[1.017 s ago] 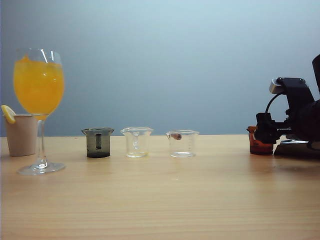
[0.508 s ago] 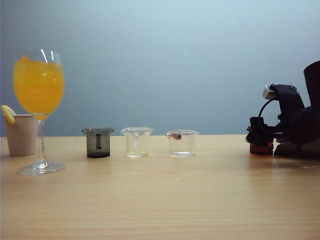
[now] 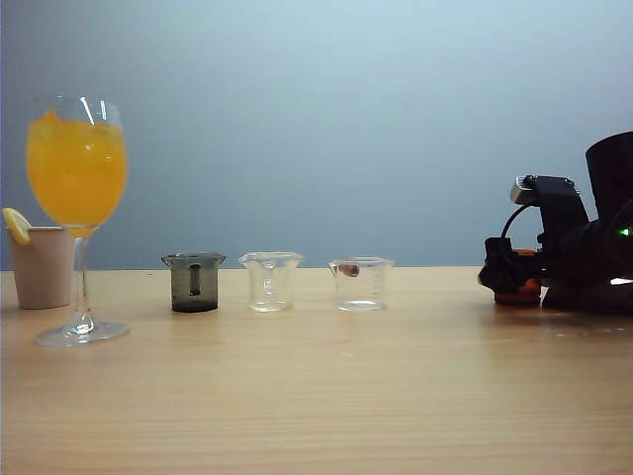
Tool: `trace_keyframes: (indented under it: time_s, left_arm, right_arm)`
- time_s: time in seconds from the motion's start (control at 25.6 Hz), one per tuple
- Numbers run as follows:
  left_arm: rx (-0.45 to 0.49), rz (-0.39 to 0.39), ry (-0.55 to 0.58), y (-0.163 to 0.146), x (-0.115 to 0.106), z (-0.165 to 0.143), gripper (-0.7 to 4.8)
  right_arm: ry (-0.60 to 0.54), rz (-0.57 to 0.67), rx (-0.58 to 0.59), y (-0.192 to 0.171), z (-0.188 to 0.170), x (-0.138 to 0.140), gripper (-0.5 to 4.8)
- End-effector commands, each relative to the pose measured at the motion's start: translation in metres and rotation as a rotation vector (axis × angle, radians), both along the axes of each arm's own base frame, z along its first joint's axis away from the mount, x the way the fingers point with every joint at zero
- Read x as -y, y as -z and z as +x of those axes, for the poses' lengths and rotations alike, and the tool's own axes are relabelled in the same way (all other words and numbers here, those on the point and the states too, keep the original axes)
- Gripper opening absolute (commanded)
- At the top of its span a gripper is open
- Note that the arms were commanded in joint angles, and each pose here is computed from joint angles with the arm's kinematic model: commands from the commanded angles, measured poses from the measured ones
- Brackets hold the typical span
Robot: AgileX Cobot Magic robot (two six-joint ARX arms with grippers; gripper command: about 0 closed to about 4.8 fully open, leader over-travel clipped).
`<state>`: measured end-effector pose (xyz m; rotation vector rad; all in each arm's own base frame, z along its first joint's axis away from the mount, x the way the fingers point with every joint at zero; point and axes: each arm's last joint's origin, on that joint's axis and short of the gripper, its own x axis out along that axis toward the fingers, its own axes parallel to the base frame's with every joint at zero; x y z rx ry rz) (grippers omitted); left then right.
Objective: Pick up the fourth measuring cup from the left, pour the grenadine inside into the goblet, and finally put the measuring cup back in its original place.
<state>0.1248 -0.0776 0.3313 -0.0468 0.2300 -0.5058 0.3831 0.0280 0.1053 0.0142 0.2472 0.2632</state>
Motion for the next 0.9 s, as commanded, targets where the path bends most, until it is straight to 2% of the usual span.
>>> trace_keyframes:
  time_s: [0.04,0.12,0.16,0.2,0.23,0.27,0.55,0.74,0.9]
  left_arm:
    - [0.020,-0.017,0.002,-0.004,0.000,0.000,-0.05]
    - [0.020,-0.017,0.002,-0.004,0.000,0.000,-0.05]
    - [0.020,-0.017,0.002,-0.004,0.000,0.000,-0.05]
    - [0.021,-0.017,0.002,-0.004,0.000,0.000,-0.05]
    - [0.020,-0.017,0.002,-0.004,0.000,0.000,-0.05]
    - [0.020,-0.017,0.002,-0.004,0.000,0.000,-0.05]
    - [0.021,-0.017,0.002,-0.004,0.000,0.000,-0.05]
    - [0.020,-0.017,0.002,-0.004,0.000,0.000,-0.05]
    - [0.020,-0.017,0.002,-0.004,0.000,0.000,-0.05]
  right_arm:
    - [-0.006,0.007,0.023,-0.004,0.002,-0.001,4.50]
    - [-0.005,0.007,0.023,-0.004,0.002,-0.001,3.54]
    - [-0.006,0.007,0.023,-0.004,0.002,-0.001,2.77]
    - [-0.006,0.007,0.023,-0.004,0.002,-0.001,1.31]
    - [-0.006,0.007,0.025,-0.004,0.002,-0.001,0.31]
    - [-0.006,0.007,0.027,-0.005,0.002,-0.001,0.07]
    - [-0.011,0.009,0.035,-0.006,0.002,-0.001,-0.01]
    - [-0.065,0.022,0.080,-0.011,0.002,-0.004,-0.01]
    - [-0.079,0.024,0.123,-0.028,0.001,-0.010,-0.01]
